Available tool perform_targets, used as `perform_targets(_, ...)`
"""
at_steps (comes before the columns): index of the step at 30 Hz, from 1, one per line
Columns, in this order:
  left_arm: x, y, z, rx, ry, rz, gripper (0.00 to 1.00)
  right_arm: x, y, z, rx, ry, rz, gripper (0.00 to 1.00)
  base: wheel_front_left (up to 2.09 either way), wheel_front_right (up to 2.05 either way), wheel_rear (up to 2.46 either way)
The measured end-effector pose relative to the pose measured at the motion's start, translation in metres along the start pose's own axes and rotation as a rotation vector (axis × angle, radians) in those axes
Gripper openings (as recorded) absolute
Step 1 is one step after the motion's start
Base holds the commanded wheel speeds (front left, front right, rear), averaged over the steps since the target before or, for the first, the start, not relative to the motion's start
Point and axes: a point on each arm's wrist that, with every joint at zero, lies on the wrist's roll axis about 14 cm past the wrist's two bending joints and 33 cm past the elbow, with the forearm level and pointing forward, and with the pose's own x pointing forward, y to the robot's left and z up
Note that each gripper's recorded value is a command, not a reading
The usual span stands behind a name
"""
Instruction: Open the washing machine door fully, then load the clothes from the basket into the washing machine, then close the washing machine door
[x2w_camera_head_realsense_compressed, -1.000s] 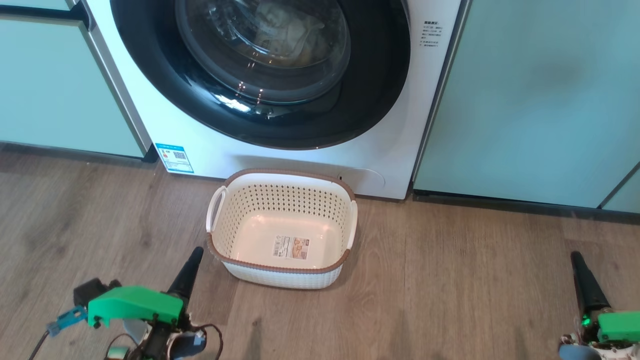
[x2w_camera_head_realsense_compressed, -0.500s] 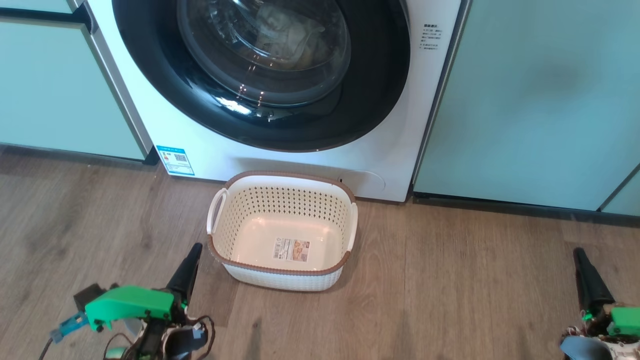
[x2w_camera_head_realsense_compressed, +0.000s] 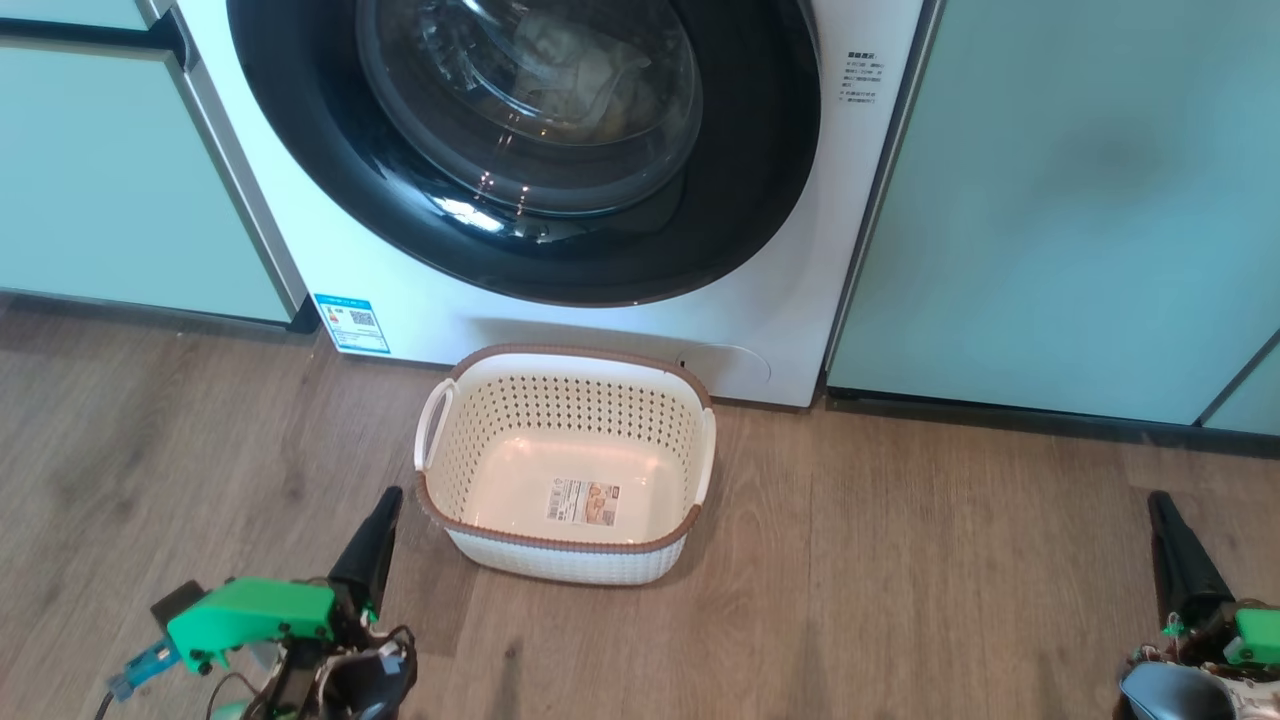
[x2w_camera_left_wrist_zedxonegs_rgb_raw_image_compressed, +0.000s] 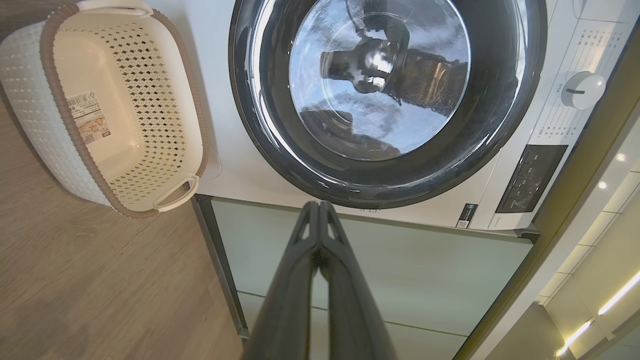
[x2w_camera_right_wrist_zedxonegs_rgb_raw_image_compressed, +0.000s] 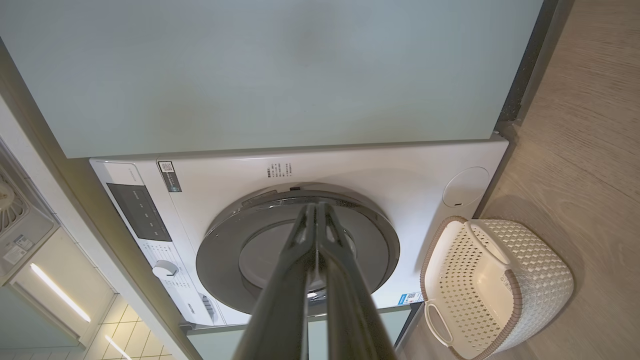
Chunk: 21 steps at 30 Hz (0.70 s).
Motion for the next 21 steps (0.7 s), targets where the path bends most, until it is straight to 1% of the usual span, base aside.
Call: perform_targets(21,0.0001,-0.0001,0.0,-0.002,0.0,0.0,0.0,-0.0001,0.0001,0.0019,0.0,-0.005,0.0,0.0,0.0,0.0,0.0)
